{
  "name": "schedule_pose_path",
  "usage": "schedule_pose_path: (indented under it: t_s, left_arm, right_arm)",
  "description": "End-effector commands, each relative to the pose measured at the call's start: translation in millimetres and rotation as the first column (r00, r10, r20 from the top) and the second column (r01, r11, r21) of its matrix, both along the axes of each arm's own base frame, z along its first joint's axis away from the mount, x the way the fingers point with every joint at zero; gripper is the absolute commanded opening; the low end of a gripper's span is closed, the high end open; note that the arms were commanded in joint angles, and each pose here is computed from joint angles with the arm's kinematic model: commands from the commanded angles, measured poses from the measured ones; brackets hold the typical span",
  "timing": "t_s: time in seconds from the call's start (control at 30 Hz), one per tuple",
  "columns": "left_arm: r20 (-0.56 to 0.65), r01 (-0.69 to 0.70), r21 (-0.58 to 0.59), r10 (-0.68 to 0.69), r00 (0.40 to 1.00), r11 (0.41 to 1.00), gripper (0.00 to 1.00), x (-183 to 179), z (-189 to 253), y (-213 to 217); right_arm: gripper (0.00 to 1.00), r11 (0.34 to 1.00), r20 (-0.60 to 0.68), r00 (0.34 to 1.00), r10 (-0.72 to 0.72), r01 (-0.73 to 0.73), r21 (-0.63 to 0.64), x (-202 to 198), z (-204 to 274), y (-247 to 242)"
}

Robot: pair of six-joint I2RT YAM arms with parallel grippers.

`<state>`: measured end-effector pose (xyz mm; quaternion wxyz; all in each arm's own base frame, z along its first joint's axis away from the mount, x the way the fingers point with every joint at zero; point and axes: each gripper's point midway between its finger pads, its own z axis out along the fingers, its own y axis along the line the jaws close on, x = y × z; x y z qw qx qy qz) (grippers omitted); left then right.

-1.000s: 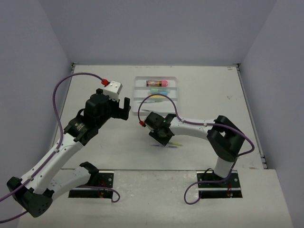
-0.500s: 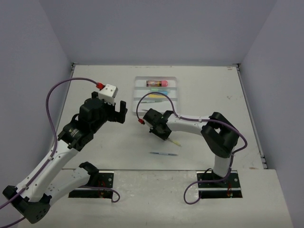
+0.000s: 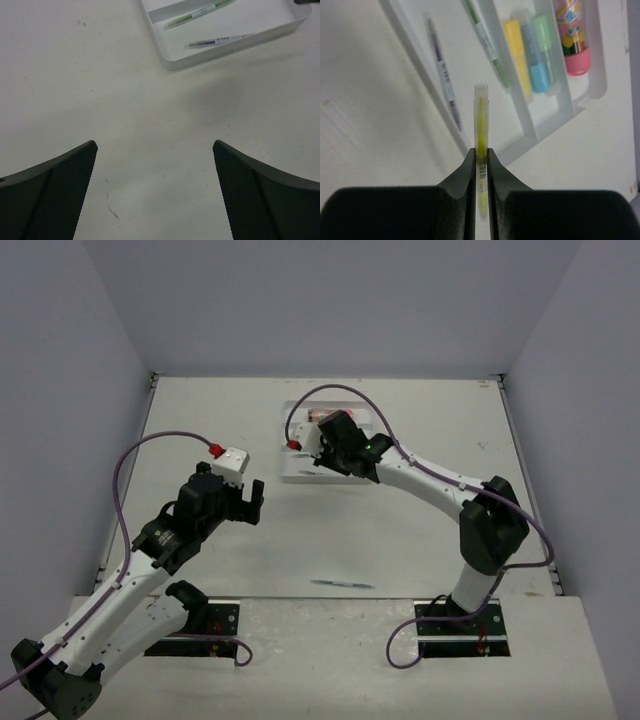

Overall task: Sort the stationery into containers
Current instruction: Place the pen in the storage box.

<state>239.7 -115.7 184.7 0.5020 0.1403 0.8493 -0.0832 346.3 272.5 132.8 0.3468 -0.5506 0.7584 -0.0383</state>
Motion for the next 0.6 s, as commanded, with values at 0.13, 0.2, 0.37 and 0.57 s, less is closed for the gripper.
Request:
schedule_pose_path:
  t_s: [0.13, 0.2, 0.37, 0.57]
  left_arm:
    - [0.064, 0.001, -0.039, 0.002, 0.998, 0.999, 1.00, 7.0, 14.1, -4.1]
    - [0.067, 0.014, -0.044, -0.011, 0.998, 0.999, 1.00, 6.1, 14.2, -6.2]
    - [0.075, 0.038, -0.051, -0.034, 0.997, 0.998, 1.00, 5.5, 16.7, -10.0]
    - [0.062, 0.120, -0.062, -0.116, 0.991, 0.991, 1.00, 4.0, 22.6, -25.3]
  right_arm:
    - [0.02, 0.981, 0.139, 0.975, 0.174, -0.160, -0.106, 81.2, 7.1, 40.2]
    - [0.07, 0.976, 0.129, 0.973, 0.190, -0.173, -0.131, 89.3, -3.7, 45.4]
    - [0.24, 0.979, 0.080, 0.980, 0.181, -0.171, -0.111, 87.0, -11.7, 51.1]
    - [0.37, 0.990, 0.059, 0.988, 0.140, -0.141, 0.004, 75.6, 7.4, 49.3]
